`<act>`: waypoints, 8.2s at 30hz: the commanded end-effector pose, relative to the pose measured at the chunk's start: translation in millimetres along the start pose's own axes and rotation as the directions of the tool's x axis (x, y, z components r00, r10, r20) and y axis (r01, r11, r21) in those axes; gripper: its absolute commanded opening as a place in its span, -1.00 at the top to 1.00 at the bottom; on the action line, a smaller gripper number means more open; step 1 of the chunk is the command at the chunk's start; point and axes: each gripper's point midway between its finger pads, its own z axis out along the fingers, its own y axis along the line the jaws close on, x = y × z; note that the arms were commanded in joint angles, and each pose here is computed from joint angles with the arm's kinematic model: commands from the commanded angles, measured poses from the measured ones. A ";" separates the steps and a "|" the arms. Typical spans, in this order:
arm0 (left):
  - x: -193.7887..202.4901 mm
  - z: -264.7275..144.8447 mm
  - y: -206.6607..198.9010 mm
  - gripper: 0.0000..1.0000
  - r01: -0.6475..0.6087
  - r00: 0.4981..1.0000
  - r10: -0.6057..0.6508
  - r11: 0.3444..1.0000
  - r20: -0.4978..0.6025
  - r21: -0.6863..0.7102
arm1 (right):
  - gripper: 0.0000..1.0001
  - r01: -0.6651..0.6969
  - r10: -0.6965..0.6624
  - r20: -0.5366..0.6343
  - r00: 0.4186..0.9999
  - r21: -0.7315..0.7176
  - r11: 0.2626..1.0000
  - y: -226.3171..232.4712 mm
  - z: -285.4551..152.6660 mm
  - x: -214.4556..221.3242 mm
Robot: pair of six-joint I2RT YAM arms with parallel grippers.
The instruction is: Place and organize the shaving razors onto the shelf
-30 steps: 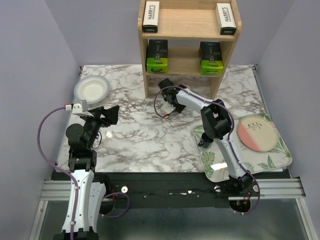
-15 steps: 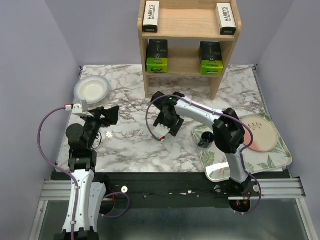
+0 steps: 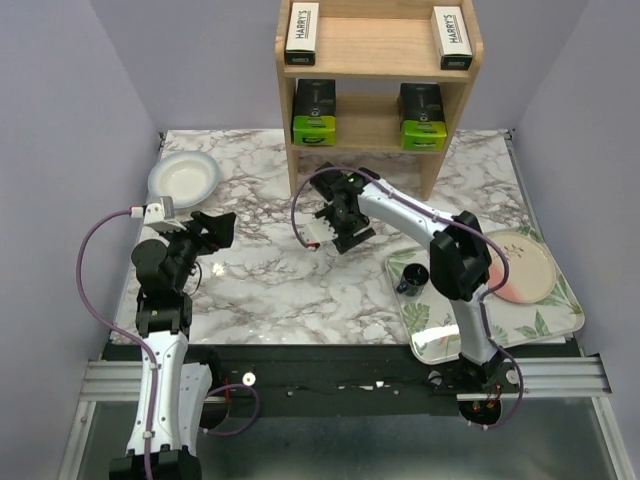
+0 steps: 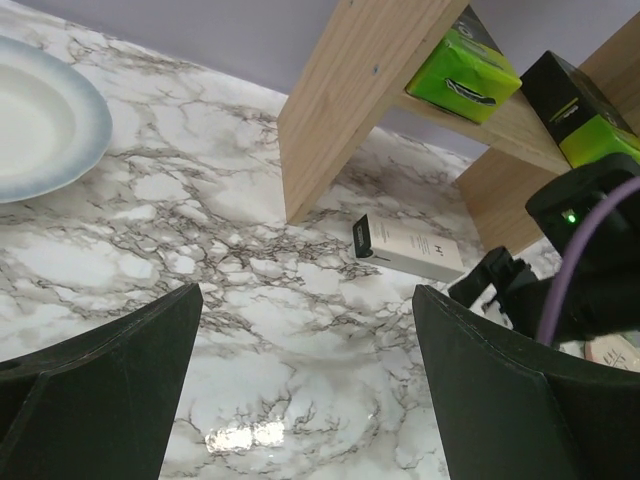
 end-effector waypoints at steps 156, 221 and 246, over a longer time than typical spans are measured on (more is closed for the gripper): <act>123.7 3.0 -146.1 -0.53 -0.612 0.282 0.485 -0.573 0.828 0.545 | -0.23 -0.315 0.747 0.627 0.219 -0.679 0.662 31.7 -124.1 -117.4; 151.7 -40.6 -157.9 0.74 -0.544 0.313 0.356 -0.693 0.881 0.473 | -0.22 -0.241 0.517 0.660 0.545 -0.467 0.850 37.5 -103.2 -137.6; -62.6 80.0 -317.1 1.00 -0.331 0.941 0.246 0.515 0.234 0.790 | -0.59 -0.954 0.501 0.854 0.142 -0.018 0.300 51.6 -303.7 128.6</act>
